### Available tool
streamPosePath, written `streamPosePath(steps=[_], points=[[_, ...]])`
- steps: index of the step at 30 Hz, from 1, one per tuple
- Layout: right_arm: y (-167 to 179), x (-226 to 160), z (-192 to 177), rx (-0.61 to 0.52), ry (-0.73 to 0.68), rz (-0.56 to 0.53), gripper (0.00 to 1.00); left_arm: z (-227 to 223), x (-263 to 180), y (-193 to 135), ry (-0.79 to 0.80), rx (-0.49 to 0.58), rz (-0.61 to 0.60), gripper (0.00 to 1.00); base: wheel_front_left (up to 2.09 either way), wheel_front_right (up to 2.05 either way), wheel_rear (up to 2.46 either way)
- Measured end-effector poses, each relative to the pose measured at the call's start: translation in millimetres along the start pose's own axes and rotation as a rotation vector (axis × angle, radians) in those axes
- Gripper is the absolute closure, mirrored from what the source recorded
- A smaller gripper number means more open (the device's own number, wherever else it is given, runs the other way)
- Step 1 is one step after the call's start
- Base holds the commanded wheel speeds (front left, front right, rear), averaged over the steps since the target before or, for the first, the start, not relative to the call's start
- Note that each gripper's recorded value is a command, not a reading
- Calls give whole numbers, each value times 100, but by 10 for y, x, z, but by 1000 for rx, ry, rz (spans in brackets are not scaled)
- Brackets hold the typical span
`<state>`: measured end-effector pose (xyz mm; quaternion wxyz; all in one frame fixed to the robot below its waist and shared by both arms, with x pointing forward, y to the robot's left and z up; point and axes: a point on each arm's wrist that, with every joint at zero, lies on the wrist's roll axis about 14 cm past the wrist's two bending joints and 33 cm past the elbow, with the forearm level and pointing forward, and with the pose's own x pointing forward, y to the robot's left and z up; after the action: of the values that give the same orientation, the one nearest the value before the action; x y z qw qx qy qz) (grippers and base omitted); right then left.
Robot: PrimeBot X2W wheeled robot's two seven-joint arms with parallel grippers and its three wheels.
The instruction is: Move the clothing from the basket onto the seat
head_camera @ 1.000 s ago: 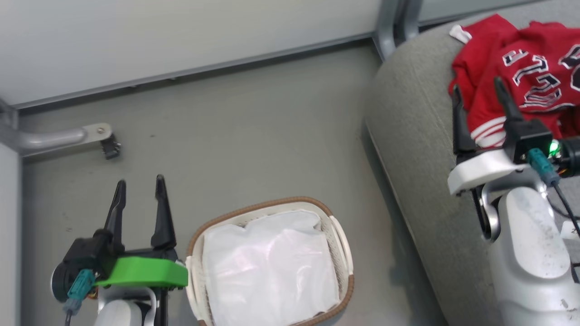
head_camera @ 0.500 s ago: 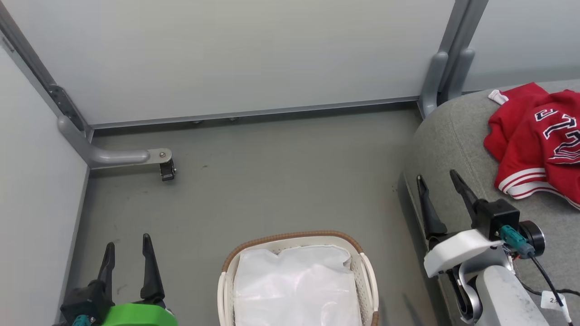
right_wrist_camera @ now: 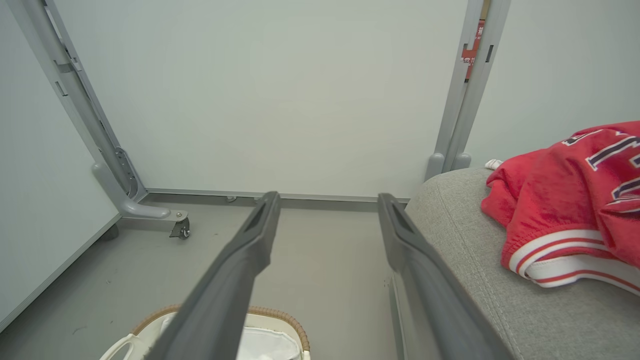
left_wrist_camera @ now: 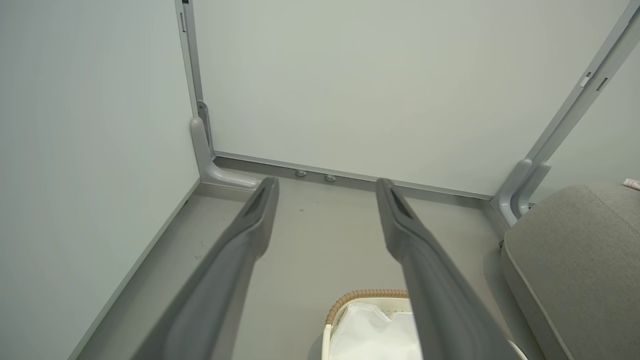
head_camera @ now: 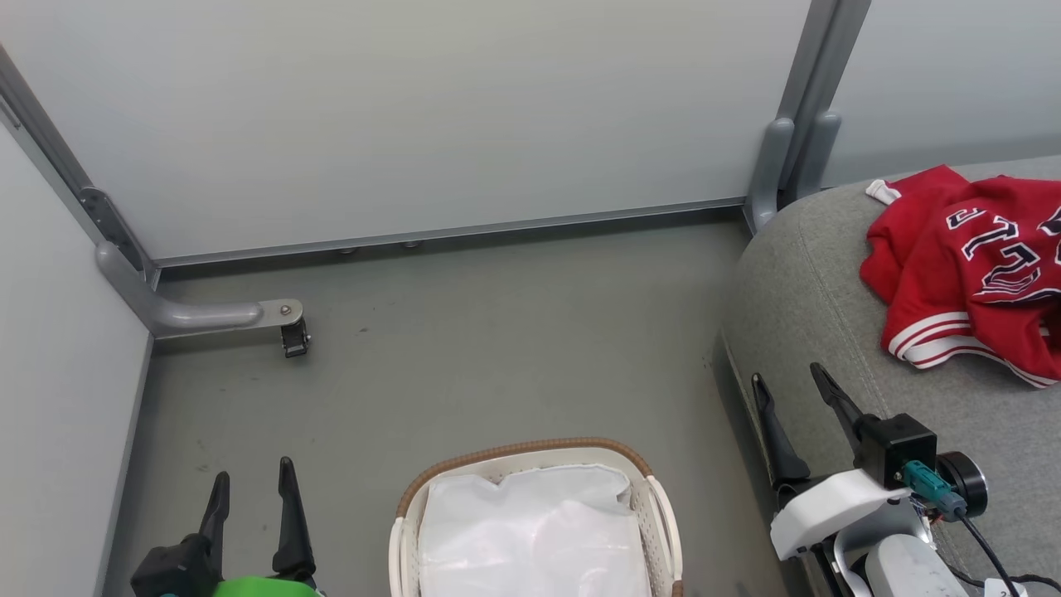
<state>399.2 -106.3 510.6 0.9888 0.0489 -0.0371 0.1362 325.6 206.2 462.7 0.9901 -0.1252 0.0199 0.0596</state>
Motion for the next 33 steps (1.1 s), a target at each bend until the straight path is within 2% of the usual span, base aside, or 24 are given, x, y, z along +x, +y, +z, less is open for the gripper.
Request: streamPosePath(steps=[11, 12, 18, 33], points=[[-31, -7, -5, 1, 1, -10, 0, -55, -2, -43, 18, -3, -13, 0, 0, 0, 0], [-34, -7, -4, 2, 1, -11, 100, -49, 1, -44, 16, -4, -13, 100, 0, 0, 0], [-55, -98, -205, 42, 67, -31, 100, -184, -34, -3, 64, -26, 6, 100, 0, 0, 0], [-266, -121, -179, 320, 63, -138, 100, -192, 26, 73, 97, -277, 59, 100, 0, 0, 0]])
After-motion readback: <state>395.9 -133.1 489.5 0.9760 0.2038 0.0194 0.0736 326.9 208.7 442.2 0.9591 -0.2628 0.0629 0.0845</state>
